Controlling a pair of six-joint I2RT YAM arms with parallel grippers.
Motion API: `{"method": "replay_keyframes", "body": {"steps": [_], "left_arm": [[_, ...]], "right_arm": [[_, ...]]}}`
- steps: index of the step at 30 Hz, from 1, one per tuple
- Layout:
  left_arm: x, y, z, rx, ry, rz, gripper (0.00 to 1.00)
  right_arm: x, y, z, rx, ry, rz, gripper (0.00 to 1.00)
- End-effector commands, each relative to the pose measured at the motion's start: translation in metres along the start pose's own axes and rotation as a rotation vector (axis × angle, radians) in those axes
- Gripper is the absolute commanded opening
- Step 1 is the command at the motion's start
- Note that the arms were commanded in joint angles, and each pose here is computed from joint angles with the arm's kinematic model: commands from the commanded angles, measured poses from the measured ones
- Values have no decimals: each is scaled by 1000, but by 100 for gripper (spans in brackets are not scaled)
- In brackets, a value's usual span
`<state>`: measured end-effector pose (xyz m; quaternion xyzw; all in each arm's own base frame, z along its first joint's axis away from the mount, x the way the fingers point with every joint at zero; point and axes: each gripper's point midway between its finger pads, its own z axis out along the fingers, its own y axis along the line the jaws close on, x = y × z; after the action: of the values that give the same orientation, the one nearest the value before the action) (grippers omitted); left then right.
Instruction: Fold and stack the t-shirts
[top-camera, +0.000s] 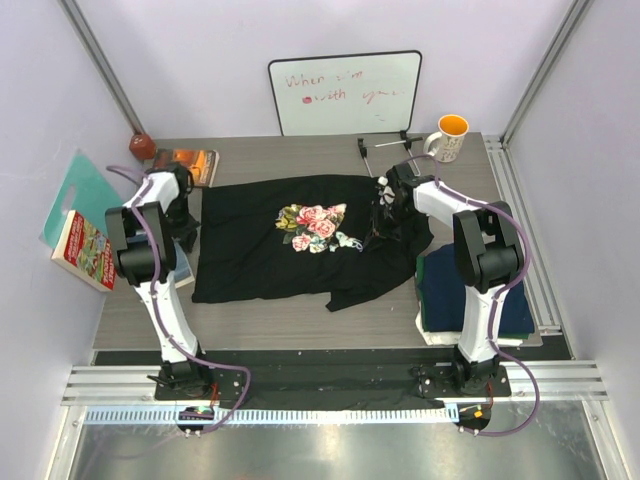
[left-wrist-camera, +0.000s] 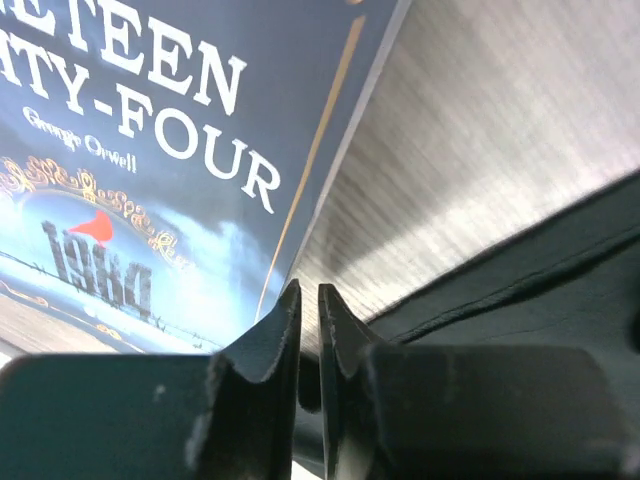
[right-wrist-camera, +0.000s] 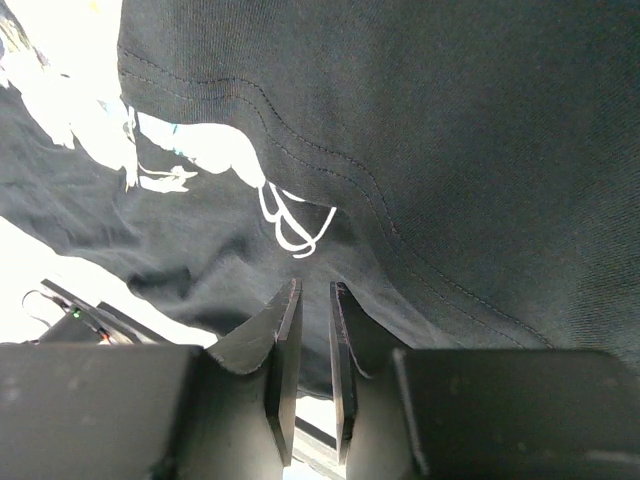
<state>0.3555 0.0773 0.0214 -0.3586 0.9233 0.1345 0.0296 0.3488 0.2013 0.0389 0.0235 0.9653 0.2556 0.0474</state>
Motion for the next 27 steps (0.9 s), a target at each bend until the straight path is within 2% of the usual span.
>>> {"method": "replay_keyframes", "body": {"steps": [1,7,14,27], "left_arm": [[-39,-8,-45,93,-132,-26,14],[-48,-22,-88,221,-154,-57,16],[-25,-55,-118,380,-122,4,16],[47,-142,-79,409,-17,175,13]], "right_arm": [[2,3,-6,-6,0,-36,23],[0,13,-19,-24,-21,-47,23],[26,10,-36,-13,-6,-39,24],[80,-4,-57,26,70,-26,24]]}}
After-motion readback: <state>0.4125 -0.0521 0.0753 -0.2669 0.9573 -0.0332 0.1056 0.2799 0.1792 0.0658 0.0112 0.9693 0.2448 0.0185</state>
